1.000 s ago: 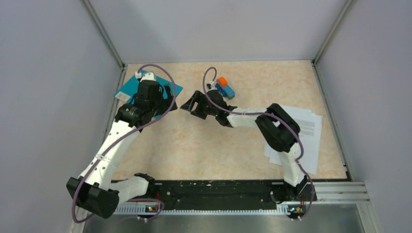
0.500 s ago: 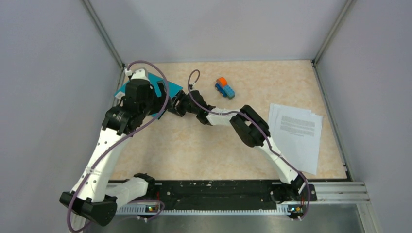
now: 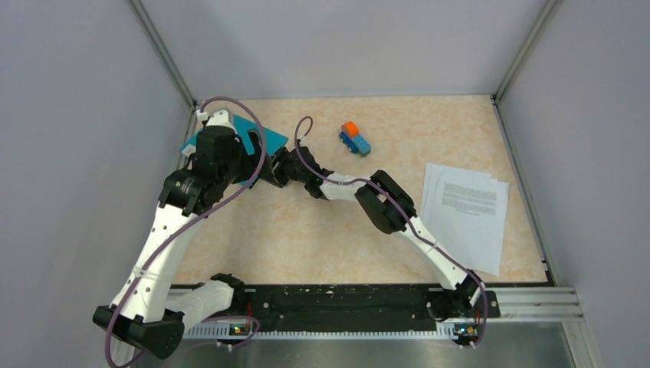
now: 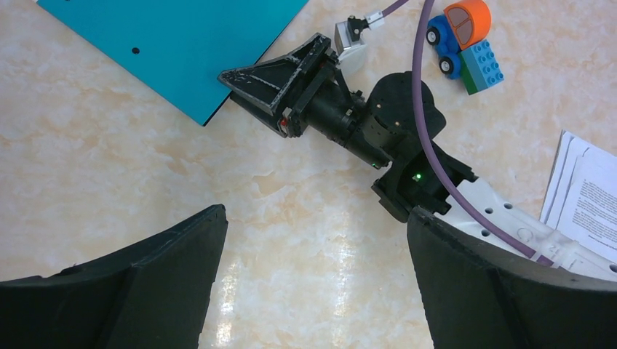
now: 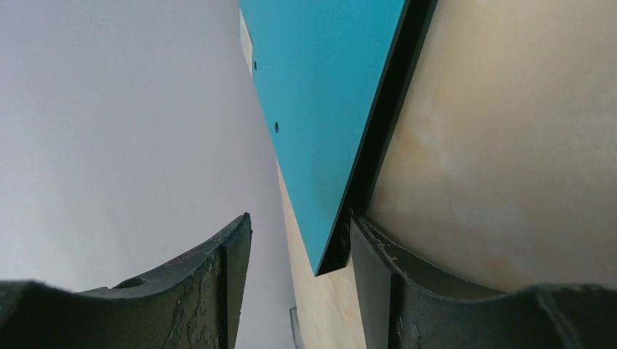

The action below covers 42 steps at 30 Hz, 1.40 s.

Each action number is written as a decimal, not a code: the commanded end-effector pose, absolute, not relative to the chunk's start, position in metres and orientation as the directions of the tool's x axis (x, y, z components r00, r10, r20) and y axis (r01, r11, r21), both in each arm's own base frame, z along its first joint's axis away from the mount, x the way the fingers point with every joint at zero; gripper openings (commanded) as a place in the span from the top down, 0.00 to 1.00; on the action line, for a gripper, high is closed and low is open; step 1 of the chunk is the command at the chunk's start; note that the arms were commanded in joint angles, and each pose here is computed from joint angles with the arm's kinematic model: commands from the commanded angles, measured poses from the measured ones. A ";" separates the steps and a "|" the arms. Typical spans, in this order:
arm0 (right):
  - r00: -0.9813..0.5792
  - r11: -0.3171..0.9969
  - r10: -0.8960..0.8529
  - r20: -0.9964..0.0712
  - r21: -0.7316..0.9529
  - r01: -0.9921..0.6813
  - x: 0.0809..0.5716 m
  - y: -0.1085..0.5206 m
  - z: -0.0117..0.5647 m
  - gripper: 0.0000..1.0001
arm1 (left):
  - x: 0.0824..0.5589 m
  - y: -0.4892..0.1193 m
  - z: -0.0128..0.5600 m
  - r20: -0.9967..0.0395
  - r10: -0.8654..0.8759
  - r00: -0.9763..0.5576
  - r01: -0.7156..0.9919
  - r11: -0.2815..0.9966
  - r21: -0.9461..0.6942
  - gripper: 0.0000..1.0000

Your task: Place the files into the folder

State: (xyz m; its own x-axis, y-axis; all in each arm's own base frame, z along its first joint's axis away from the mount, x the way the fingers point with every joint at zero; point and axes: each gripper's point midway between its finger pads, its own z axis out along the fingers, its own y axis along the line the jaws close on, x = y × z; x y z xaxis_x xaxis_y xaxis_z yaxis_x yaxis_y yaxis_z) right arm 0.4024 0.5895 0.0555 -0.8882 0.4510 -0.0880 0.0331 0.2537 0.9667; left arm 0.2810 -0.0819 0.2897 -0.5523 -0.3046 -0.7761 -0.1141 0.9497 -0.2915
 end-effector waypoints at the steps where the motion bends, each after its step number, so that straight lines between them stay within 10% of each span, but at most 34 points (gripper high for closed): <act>1: -0.892 0.207 0.448 -0.065 0.978 0.033 0.400 0.605 0.060 0.48 | 0.281 -0.082 0.313 -0.801 -0.327 -0.502 -0.092 0.941 -0.326 0.02; 21: -0.869 0.197 0.489 -0.075 0.980 0.027 0.419 0.616 0.028 0.62 | 0.283 -0.069 0.325 -0.773 -0.467 -0.429 -0.230 0.884 -0.407 0.02; 25: -0.862 0.212 0.479 -0.164 0.975 -0.067 0.424 0.611 0.038 1.00 | 0.287 -0.062 0.328 -0.739 -0.558 -0.377 -0.321 0.828 -0.461 0.02; 42: -0.497 0.551 0.279 -0.822 0.561 -0.618 0.331 0.469 0.157 1.00 | 0.358 -0.042 0.341 -0.659 -0.715 -0.232 -0.492 0.671 -0.555 0.05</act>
